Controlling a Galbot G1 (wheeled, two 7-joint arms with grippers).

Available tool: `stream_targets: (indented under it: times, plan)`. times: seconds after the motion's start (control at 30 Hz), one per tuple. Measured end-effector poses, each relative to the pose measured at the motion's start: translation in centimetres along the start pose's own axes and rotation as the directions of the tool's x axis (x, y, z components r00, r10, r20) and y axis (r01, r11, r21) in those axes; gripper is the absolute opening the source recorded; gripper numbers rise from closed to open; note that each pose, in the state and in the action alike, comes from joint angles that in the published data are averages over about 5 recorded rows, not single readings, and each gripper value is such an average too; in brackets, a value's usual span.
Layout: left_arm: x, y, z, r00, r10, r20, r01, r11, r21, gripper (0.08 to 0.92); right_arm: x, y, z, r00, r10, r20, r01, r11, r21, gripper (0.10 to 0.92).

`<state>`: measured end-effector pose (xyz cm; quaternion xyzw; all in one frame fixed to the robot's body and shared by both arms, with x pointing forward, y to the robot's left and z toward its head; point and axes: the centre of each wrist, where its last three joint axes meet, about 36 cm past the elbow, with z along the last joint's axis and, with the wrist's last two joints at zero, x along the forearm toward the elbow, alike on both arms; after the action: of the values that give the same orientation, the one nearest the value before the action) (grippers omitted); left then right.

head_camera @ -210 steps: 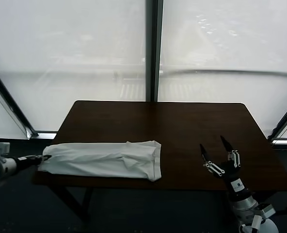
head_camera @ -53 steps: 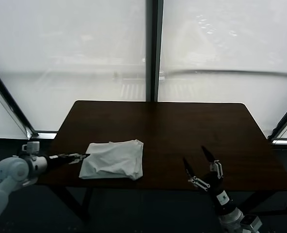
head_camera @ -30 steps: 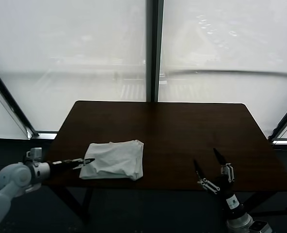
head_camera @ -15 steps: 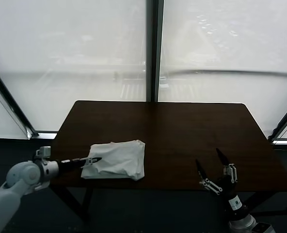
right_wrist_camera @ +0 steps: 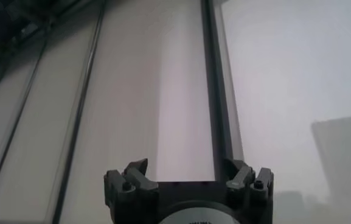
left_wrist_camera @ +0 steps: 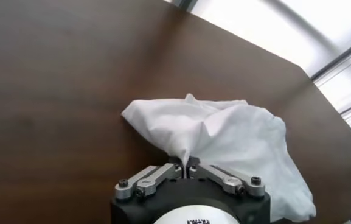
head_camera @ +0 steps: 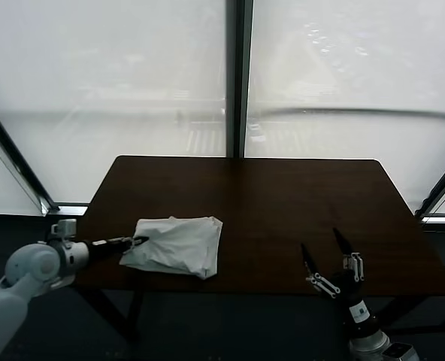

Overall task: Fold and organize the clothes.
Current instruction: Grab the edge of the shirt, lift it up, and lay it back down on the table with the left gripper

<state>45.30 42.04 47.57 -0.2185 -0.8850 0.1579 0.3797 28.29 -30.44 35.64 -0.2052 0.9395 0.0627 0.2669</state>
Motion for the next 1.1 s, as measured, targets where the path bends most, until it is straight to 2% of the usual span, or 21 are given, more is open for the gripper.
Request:
stream_targets:
  times: [0.17,0.37,0.47,0.6,0.73,0.83,0.97,1.1]
  plan:
    - [3.6,0.4,-1.8,0.9971,-0.074,0.016,0.075,0.996,-0.051,0.188,-0.6,-0.1,0.7,1.000,0.014,0.005,-0.014,1.000,-0.001,0.907]
    - [8.4,0.2,-4.1,0.9847,-0.163,0.061,0.167,0.983,-0.074,0.188,-1.5,-0.4,1.4,1.000,0.009,0.020,-0.009,1.000,-0.010,0.907]
    - [10.3,-0.8,-4.9,0.9795,-0.179,0.093,0.186,0.980,-0.071,0.188,-1.8,-0.5,1.4,1.000,0.015,0.026,-0.014,1.000,-0.008,0.907]
    - [11.2,-4.0,-4.8,0.9796,-0.159,0.123,0.168,0.984,-0.067,0.188,-1.9,-0.9,1.2,0.999,0.030,0.030,-0.030,1.000,0.001,0.907]
    - [10.3,-8.9,-3.2,0.9839,-0.114,0.137,0.129,0.986,-0.108,0.188,-1.9,-0.8,1.1,0.999,0.039,0.019,-0.039,0.999,0.009,0.907]
    - [8.4,-11.6,-1.4,0.9889,-0.057,0.137,0.076,0.987,-0.142,0.188,-1.9,-0.1,1.1,0.999,0.040,-0.014,-0.040,0.999,0.012,0.907]
    - [4.5,-13.2,0.5,0.9914,0.016,0.130,0.003,0.990,-0.142,0.188,-1.8,1.0,1.0,0.996,0.058,-0.068,-0.057,0.998,0.024,0.907]
    - [-0.9,-14.0,1.4,0.9901,0.075,0.119,-0.062,0.993,-0.104,0.188,-1.5,2.2,0.5,0.984,0.103,-0.144,-0.097,0.994,0.043,0.907]
